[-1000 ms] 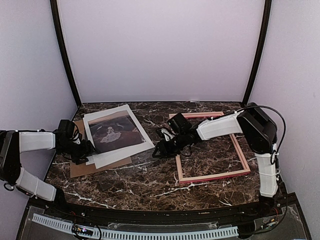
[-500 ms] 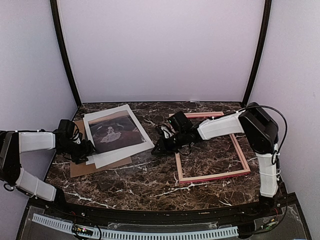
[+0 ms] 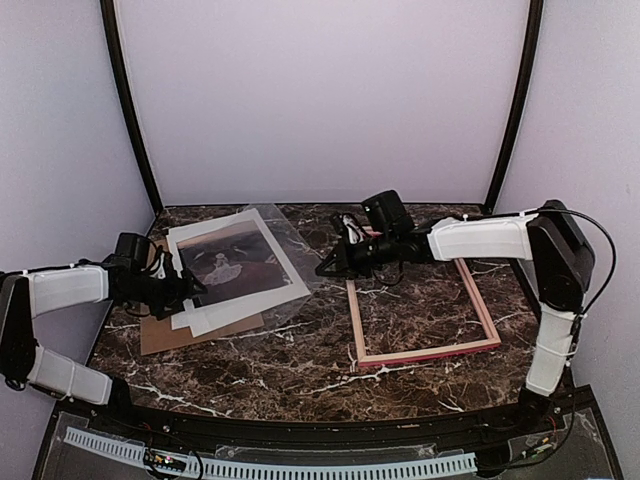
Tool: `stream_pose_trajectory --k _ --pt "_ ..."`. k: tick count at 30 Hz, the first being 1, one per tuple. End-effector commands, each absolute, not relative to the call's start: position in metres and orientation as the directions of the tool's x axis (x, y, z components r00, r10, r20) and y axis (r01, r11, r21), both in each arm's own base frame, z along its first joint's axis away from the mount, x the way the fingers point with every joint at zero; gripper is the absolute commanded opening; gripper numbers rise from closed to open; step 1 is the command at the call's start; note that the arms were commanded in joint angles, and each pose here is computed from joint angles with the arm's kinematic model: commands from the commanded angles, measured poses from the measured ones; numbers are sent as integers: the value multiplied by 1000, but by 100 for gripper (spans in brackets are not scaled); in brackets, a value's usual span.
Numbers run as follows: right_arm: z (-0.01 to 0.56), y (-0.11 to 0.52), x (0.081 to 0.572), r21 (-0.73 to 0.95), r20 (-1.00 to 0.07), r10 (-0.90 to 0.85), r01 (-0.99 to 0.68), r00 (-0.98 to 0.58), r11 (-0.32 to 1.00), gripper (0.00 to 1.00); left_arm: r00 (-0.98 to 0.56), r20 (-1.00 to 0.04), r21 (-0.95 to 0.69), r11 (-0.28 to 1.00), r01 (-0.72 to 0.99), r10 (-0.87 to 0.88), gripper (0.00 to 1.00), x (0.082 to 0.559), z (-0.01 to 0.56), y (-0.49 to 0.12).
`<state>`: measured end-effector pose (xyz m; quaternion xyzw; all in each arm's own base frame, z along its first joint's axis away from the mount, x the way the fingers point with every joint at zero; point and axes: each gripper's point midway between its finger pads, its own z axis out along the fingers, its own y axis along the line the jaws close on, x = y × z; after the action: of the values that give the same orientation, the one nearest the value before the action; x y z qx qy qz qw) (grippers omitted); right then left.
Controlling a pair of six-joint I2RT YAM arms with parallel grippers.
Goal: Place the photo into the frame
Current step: Pick up the glass panel from the mat board, then pass from the right arm to the left
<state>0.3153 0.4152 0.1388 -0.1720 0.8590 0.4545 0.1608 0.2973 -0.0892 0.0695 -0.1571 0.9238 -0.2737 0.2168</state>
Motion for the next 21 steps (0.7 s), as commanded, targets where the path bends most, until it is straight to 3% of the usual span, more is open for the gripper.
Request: stream_pose_trajectory --k 1,9,21 --pt "171 406 325 751 -478 -74 -451 -875 481 0 -865 -334 -631 771 -90 -374 92 296 80 -120" --pt "153 380 317 742 -409 -67 -375 -910 556 0 -897 -300 -668 743 -47 -326 92 292 71 -175" --pt "114 327 278 690 -292 -31 -233 -956 685 0 -941 -141 -667 732 -139 -307 90 260 55 -209"
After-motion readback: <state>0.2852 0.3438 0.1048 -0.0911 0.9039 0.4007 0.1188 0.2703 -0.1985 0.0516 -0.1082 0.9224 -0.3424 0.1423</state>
